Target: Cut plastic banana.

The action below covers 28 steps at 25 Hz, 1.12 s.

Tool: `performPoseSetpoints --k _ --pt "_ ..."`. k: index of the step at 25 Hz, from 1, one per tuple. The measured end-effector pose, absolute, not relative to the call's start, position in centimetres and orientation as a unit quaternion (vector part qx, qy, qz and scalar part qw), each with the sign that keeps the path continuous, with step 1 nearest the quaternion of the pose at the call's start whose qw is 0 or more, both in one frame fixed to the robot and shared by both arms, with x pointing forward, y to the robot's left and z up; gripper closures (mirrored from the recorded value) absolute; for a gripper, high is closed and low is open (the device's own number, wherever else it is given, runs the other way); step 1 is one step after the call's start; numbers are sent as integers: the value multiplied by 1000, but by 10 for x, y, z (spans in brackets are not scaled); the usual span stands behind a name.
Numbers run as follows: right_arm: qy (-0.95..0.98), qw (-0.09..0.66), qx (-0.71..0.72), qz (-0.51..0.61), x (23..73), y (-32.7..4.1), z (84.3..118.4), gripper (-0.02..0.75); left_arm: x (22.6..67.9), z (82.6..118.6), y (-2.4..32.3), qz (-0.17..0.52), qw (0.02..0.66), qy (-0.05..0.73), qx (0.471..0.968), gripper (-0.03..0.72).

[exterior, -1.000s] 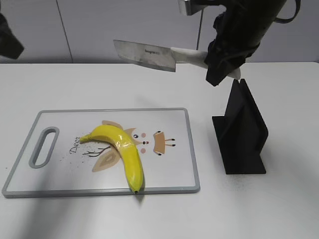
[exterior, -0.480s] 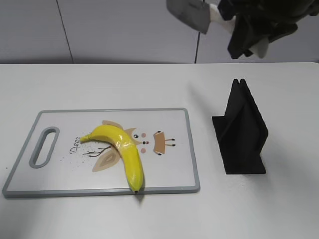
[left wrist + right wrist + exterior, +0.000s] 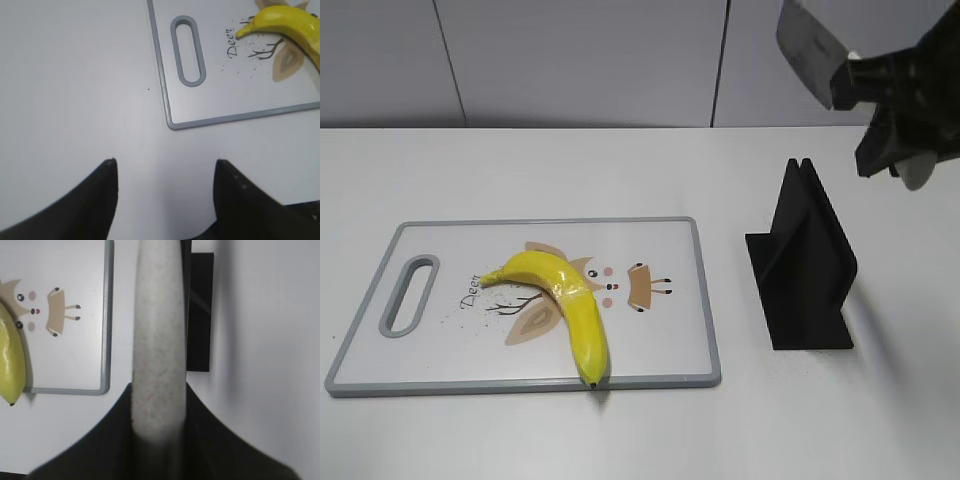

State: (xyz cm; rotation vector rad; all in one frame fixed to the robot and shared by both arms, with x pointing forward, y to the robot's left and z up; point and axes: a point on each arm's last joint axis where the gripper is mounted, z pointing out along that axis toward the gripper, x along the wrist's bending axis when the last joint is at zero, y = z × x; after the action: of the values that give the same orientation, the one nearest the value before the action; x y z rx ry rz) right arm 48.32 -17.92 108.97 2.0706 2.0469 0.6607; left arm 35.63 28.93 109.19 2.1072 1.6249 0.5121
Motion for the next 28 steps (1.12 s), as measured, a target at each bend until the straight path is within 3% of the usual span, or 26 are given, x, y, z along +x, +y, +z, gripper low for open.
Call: performPoseSetpoints --k 13,23,28 --pt "672 60 715 184 472 -185 1043 549 266 1060 292 269 294 570 719 110" --pt "675 46 721 150 460 -190 1019 549 233 1049 293 349 363 535 679 113" --pt "674 23 726 136 453 -190 1009 549 232 1049 293 354 368 532 675 123"
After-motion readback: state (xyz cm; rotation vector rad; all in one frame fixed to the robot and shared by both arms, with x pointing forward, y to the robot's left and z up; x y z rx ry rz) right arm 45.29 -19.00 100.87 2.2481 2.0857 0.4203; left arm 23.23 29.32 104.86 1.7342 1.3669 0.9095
